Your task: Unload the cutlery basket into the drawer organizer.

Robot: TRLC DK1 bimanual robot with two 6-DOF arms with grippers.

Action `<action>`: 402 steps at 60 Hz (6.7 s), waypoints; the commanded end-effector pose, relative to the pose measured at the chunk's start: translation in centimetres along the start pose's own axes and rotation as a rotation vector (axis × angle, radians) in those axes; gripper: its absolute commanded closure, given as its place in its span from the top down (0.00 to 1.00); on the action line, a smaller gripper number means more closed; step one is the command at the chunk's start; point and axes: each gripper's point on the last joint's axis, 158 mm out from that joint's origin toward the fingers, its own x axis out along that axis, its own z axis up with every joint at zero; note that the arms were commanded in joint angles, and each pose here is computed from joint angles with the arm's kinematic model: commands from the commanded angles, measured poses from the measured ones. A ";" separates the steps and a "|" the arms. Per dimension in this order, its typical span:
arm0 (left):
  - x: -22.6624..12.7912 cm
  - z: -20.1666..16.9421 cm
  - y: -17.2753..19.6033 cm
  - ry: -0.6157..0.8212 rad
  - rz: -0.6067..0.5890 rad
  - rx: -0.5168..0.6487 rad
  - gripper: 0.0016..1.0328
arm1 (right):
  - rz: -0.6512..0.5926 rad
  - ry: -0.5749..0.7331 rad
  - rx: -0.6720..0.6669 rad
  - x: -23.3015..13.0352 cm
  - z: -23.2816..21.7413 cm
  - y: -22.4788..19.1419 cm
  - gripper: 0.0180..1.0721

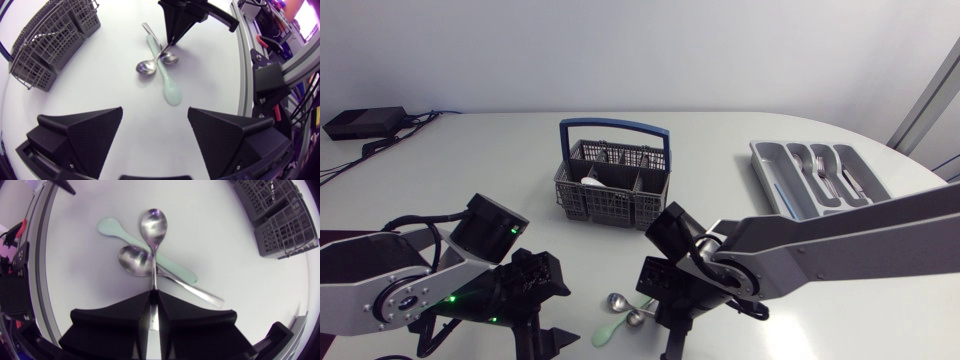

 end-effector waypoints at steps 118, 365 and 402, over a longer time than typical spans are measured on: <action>0.2 1.4 -1.0 -0.014 0.000 0.019 0.89 | -0.155 0.126 -0.164 -14.2 -39.2 -27.4 0.06; 0.8 1.8 -2.5 0.017 -0.005 0.096 0.89 | 0.013 0.030 -0.319 -14.2 -30.9 -25.3 0.08; 0.6 1.7 -1.6 0.035 0.039 0.058 0.89 | 0.002 0.051 -0.330 -15.3 -29.6 -23.0 0.57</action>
